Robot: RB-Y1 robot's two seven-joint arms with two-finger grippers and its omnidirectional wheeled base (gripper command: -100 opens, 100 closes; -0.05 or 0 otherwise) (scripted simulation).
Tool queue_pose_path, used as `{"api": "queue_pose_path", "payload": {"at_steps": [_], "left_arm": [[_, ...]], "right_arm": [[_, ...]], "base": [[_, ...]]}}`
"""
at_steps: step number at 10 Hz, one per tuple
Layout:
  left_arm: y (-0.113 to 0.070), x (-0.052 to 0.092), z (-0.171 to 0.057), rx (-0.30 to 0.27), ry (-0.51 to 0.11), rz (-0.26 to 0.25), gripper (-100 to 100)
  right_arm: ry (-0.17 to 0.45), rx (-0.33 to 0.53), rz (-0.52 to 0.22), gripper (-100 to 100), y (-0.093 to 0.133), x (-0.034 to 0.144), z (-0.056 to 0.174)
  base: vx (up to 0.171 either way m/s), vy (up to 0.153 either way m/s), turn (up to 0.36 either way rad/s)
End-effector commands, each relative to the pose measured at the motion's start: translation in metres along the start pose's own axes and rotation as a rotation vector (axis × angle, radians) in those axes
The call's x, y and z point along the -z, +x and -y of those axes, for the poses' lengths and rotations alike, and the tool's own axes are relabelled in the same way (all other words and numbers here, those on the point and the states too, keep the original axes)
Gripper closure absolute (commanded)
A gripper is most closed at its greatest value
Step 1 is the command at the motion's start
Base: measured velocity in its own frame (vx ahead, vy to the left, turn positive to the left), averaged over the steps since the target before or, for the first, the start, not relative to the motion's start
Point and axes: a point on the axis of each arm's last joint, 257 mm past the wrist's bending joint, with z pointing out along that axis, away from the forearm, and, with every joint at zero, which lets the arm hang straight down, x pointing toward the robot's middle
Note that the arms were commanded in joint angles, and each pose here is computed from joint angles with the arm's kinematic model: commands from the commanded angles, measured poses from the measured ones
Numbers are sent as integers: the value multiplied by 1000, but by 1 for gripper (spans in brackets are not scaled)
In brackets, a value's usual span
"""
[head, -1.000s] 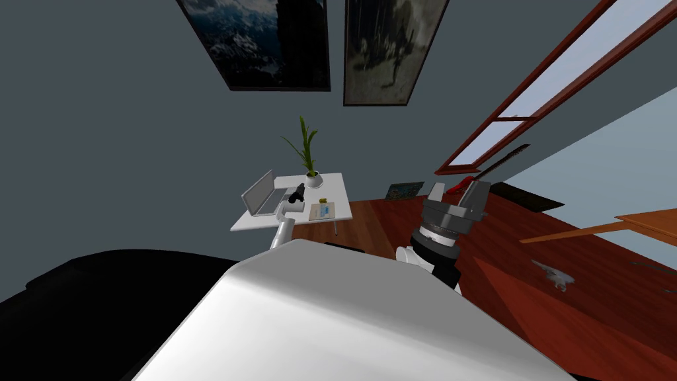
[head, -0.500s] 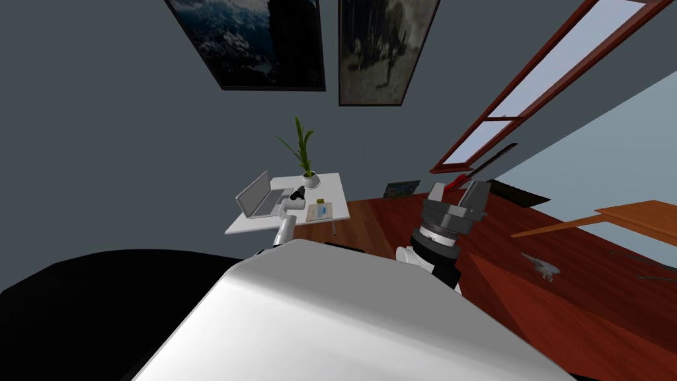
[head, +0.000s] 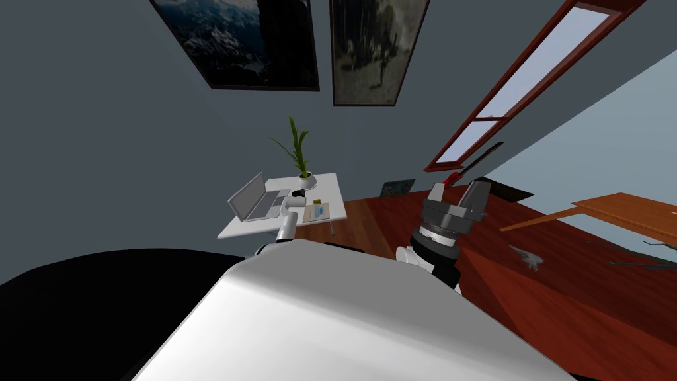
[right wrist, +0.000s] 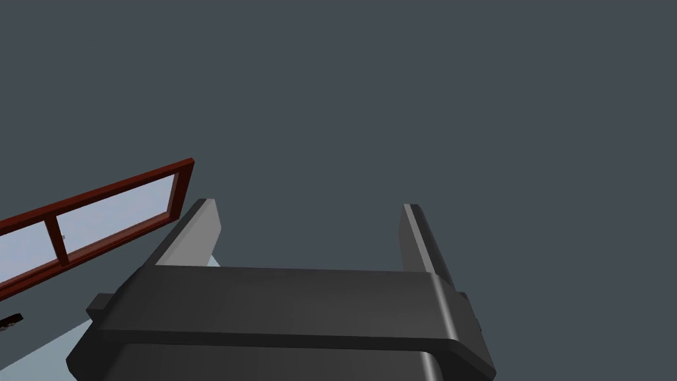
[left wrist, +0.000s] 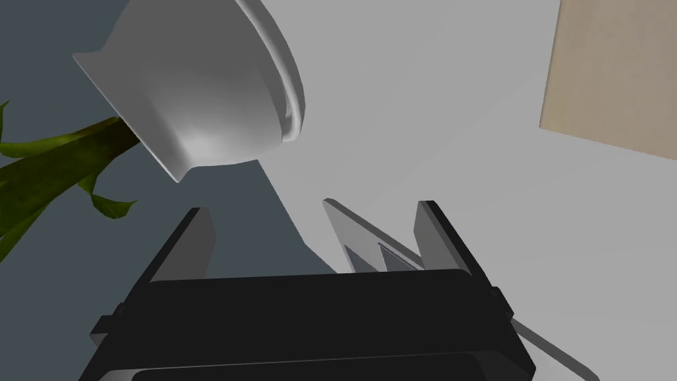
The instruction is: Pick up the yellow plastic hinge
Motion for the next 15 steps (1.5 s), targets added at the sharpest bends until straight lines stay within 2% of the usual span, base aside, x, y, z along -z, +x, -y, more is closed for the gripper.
{"api": "queue_pose_path", "payload": {"at_steps": [1, 7, 8, 9, 10, 11, 12, 15], "left_arm": [[5, -6, -12, 18, -64, -9, -100], [16, -11, -44, 58, -248, -34, -100], [16, -10, -47, 57, -262, -35, -100], [19, -11, -53, 68, -303, -41, -100], [19, -10, -55, 68, -313, -42, -100], [21, -10, -60, 78, -354, -47, -100], [21, -9, -61, 78, -359, -47, -100], [21, -6, -73, 99, -463, -55, -100]], "right_arm": [[0, 0, 0, 0, 0, 0, 0], [0, 0, 0, 0, 0, 0, 0], [0, 0, 0, 0, 0, 0, 0], [0, 0, 0, 0, 0, 0, 0], [0, 0, 0, 0, 0, 0, 0], [0, 0, 0, 0, 0, 0, 0], [0, 0, 0, 0, 0, 0, 0], [0, 0, 0, 0, 0, 0, 0]], "base": [[6, -30, -63], [5, -24, -62], [6, -17, -35], [2, -25, -71], [1, -18, -31], [6, -20, -56], [6, -17, -36], [7, -24, -72]]}}
